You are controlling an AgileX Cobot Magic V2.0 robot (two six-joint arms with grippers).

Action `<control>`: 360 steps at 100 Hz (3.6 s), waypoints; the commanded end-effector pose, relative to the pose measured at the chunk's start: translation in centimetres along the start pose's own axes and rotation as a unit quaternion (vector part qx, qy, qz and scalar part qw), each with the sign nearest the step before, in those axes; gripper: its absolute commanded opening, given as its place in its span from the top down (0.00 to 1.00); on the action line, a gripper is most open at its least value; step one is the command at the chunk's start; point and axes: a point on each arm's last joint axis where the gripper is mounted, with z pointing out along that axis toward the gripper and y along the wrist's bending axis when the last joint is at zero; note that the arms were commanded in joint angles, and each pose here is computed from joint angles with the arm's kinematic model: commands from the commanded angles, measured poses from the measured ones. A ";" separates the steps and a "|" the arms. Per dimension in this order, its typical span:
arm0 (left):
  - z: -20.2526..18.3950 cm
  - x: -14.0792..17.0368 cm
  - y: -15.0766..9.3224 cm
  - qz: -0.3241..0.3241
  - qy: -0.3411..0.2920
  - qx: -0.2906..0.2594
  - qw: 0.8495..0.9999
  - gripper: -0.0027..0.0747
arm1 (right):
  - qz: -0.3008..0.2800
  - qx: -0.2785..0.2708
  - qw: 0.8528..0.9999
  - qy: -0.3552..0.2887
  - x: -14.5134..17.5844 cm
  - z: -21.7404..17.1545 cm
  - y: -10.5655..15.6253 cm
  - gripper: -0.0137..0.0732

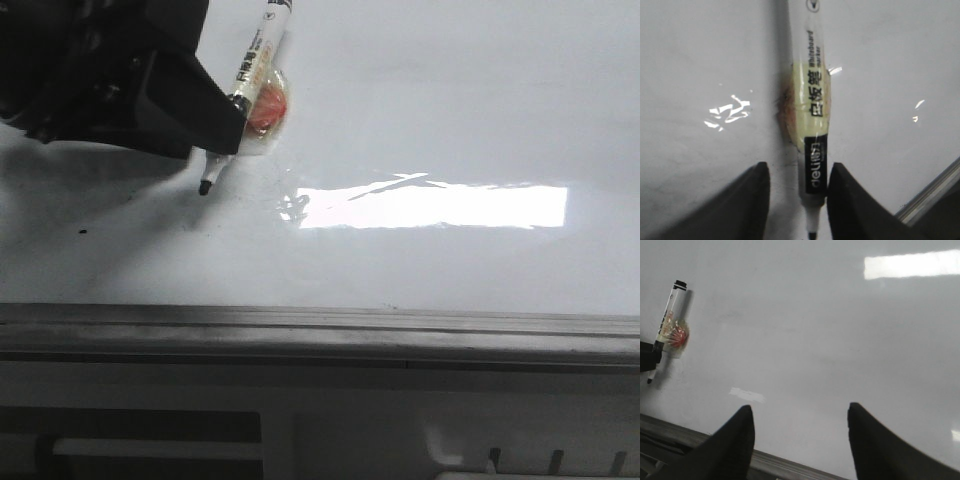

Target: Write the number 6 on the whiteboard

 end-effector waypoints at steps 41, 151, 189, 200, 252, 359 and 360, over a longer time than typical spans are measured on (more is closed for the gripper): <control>-1.7 -1.4 -1.3 0.052 -0.023 0.031 0.998 0.99 | -0.031 -0.032 0.998 -0.054 -2.0 -0.3 0.8 0.41; -5.5 0.9 -5.2 0.409 0.016 0.218 0.886 0.99 | -0.216 -0.356 0.908 0.041 -1.5 6.8 8.7 0.41; -5.5 1.0 -5.5 0.415 0.015 0.224 0.882 0.99 | -0.234 -0.357 0.903 0.038 -0.1 8.6 11.9 0.41; -5.5 1.0 -5.5 0.415 0.015 0.224 0.882 0.99 | -0.222 -0.365 0.903 0.052 0.4 8.9 12.4 0.47; -5.4 0.8 -5.4 0.414 0.008 0.214 0.885 0.94 | -0.191 -0.357 0.913 0.055 0.3 9.1 12.5 0.92; -18.1 5.2 -0.7 0.165 -0.304 -0.005 0.938 0.99 | -0.225 -0.123 0.961 -0.106 -4.7 9.2 6.0 0.93; -18.1 5.2 -0.7 0.164 -0.304 -0.005 0.938 0.99 | -0.226 -0.126 0.961 -0.103 -4.7 9.2 6.0 0.93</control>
